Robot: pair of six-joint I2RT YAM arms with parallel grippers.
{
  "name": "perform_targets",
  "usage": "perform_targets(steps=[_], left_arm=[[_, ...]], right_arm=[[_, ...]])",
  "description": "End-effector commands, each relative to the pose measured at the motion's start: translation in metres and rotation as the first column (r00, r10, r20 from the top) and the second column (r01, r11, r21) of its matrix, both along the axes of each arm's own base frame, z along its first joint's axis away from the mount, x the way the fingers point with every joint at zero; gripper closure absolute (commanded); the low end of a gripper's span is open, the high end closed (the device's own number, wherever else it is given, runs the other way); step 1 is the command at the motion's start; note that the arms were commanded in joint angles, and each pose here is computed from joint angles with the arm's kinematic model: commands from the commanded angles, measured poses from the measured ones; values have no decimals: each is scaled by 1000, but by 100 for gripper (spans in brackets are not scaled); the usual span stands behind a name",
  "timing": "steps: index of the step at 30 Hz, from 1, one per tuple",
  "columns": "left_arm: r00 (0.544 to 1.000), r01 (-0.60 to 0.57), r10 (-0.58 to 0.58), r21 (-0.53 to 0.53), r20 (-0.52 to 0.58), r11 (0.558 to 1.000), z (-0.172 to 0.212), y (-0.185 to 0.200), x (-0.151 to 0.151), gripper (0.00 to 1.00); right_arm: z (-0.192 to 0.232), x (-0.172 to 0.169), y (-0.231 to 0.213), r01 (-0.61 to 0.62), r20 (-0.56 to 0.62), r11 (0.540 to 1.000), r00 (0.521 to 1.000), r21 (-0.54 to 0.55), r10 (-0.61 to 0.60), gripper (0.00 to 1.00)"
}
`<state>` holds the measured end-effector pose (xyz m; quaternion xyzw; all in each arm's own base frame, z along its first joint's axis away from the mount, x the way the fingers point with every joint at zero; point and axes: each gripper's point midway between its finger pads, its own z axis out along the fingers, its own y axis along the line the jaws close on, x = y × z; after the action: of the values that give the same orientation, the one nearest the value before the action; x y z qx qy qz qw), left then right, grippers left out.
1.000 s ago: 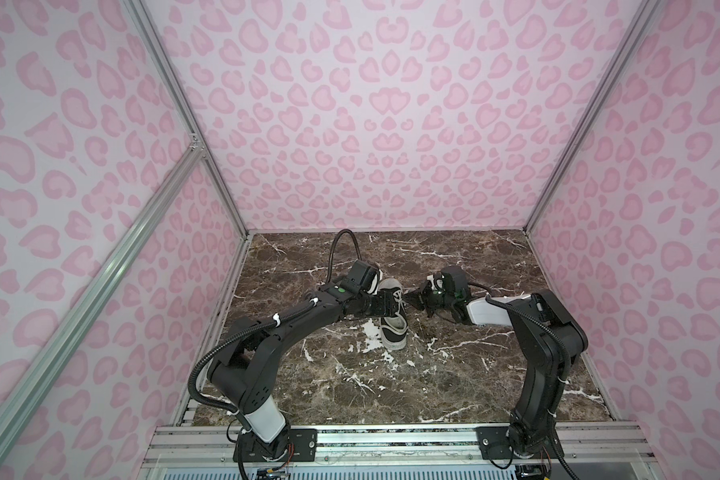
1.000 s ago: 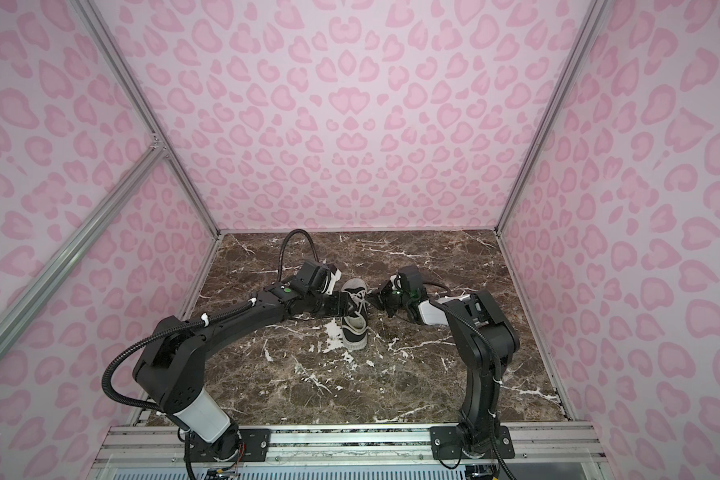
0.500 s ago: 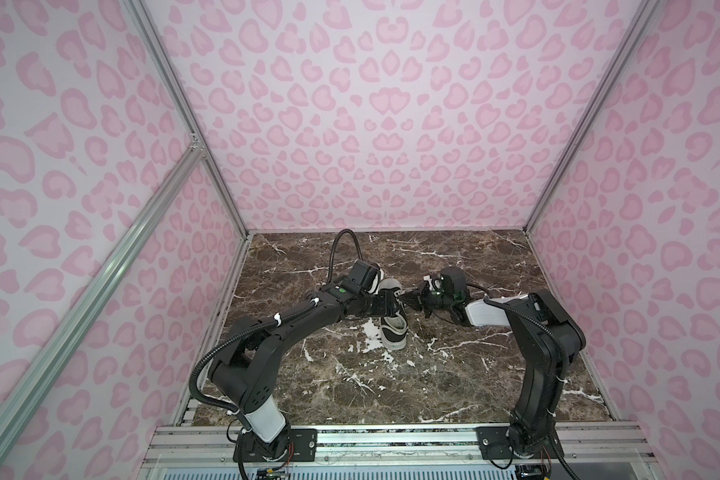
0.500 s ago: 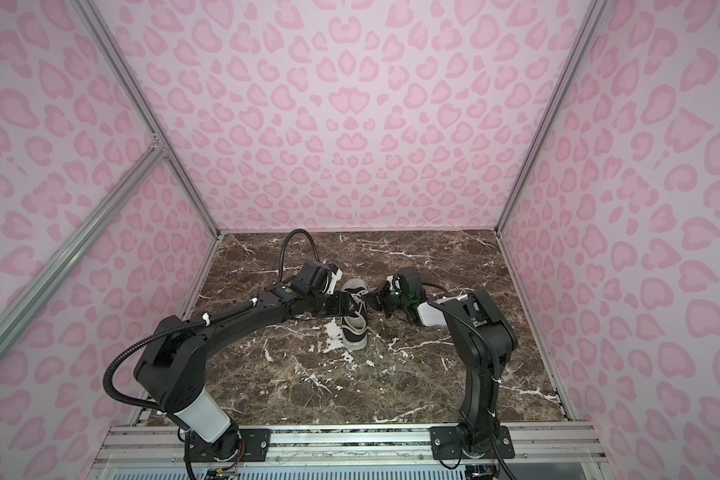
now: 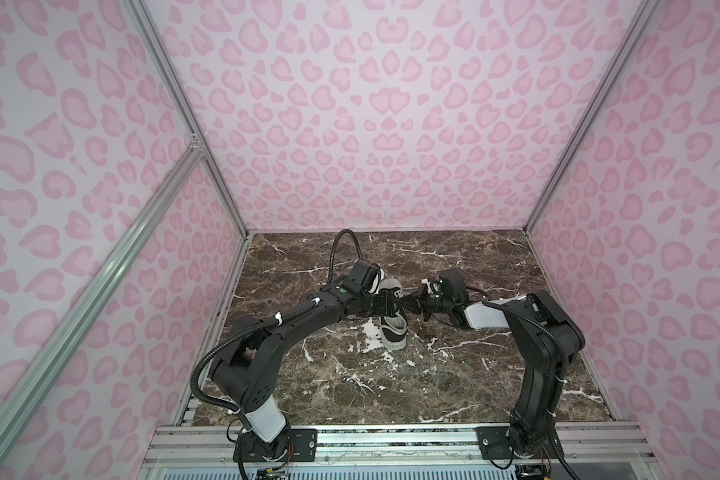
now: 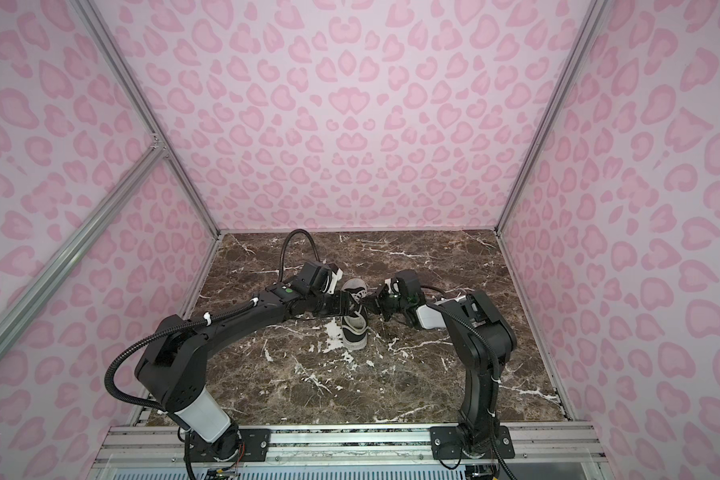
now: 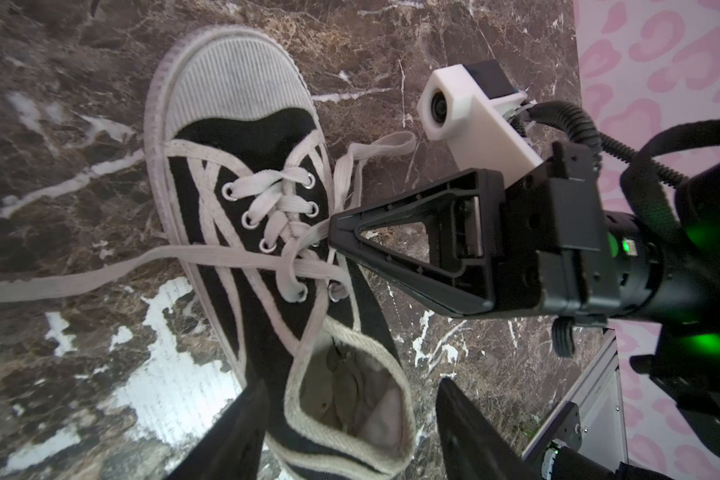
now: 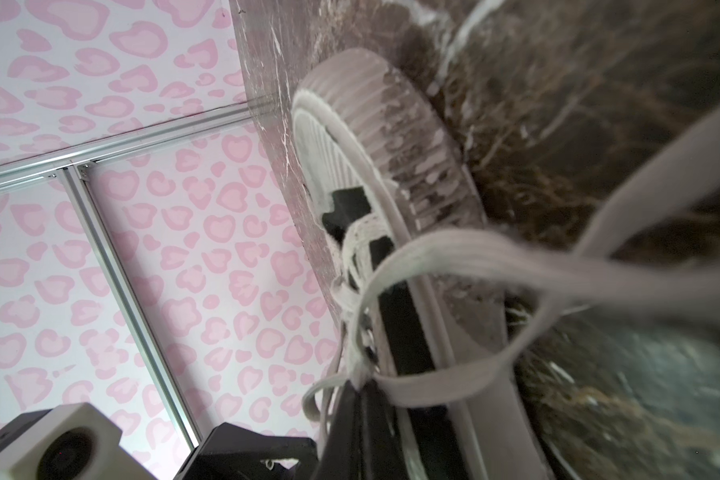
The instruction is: Tie the shoes
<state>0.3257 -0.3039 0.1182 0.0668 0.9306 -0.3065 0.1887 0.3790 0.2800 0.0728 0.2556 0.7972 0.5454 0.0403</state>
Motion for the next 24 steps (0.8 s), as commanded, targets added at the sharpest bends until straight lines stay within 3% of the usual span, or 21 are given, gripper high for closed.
perform_targets(steps=[1,9,24], left_arm=[[1000,5,-5,-23,3,1000,1,-5,2,35],[1000,7,-7,-30,0,1000,0,-7,3,38],[1000,21,-22,-52,-10,998,-6,-19,11,55]], right_arm=[[7,-2,3,-18,22,1000,1000,18,18,97],[10,-4,4,-19,25,999,1000,38,19,97],[15,-8,9,-58,34,997,998,58,56,97]])
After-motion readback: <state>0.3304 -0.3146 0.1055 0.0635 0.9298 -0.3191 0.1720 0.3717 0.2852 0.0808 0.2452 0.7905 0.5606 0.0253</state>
